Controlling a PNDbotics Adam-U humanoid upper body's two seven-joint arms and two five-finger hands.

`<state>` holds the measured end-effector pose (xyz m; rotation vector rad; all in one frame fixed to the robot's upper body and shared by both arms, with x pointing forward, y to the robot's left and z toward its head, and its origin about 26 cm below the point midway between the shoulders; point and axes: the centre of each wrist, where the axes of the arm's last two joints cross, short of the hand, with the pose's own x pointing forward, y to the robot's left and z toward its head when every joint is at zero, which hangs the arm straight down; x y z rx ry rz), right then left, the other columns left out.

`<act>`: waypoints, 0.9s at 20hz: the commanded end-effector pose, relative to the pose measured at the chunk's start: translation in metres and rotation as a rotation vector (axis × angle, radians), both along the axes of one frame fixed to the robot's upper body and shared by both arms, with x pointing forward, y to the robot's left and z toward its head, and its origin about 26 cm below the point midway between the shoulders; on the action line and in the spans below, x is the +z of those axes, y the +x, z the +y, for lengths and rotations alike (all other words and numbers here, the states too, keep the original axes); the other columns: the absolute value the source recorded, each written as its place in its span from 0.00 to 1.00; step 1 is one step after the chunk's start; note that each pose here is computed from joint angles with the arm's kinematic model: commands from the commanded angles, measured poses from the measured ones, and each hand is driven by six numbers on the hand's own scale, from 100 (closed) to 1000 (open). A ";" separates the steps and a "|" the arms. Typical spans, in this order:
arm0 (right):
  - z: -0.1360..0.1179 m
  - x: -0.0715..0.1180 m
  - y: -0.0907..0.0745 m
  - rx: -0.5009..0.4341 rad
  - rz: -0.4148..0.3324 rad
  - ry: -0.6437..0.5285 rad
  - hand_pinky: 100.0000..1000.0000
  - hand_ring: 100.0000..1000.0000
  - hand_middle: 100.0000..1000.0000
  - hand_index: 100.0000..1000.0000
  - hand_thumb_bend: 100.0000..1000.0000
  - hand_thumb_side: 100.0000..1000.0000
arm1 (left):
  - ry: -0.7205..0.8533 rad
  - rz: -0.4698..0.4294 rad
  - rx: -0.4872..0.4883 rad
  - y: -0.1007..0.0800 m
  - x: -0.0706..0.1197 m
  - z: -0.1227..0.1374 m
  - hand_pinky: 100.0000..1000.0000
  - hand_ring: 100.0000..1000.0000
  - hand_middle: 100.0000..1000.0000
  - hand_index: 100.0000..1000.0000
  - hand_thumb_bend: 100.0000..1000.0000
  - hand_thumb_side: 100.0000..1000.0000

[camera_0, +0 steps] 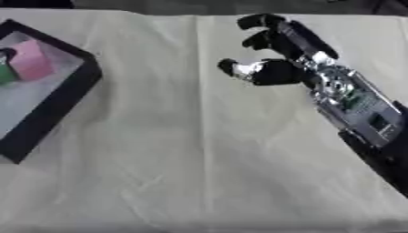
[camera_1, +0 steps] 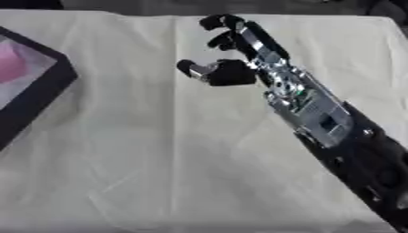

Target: Pick up the objects with one hand, pass them to the other hand, and then place them into the box on the other side of the table.

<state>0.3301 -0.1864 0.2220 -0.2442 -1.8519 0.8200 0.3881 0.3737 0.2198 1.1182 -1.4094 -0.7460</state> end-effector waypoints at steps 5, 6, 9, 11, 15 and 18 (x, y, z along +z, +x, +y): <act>-0.042 0.015 -0.015 -0.086 -0.012 -0.143 0.83 0.77 0.81 0.78 0.57 0.17 | -0.007 -0.030 0.003 -0.008 0.017 0.008 0.79 0.67 0.67 0.72 0.47 0.36; -0.049 0.015 -0.017 -0.094 -0.004 -0.162 0.83 0.77 0.81 0.78 0.57 0.17 | -0.014 -0.032 -0.002 -0.009 0.017 0.008 0.79 0.67 0.67 0.71 0.46 0.36; -0.068 0.017 -0.021 -0.112 0.015 -0.206 0.84 0.77 0.80 0.78 0.57 0.16 | -0.046 -0.044 -0.024 -0.012 0.017 0.009 0.78 0.65 0.66 0.71 0.43 0.38; -0.079 0.019 -0.024 -0.120 0.013 -0.236 0.84 0.76 0.80 0.78 0.55 0.17 | -0.074 -0.059 -0.038 -0.014 0.017 0.009 0.78 0.65 0.66 0.71 0.41 0.39; -0.101 0.022 -0.027 -0.129 0.016 -0.294 0.84 0.76 0.80 0.78 0.56 0.14 | -0.137 -0.103 -0.061 -0.018 0.019 0.007 0.78 0.63 0.65 0.72 0.38 0.41; -0.119 0.026 -0.026 -0.148 0.024 -0.316 0.84 0.77 0.80 0.78 0.57 0.11 | -0.173 -0.122 -0.066 -0.020 0.020 0.007 0.78 0.63 0.65 0.72 0.38 0.41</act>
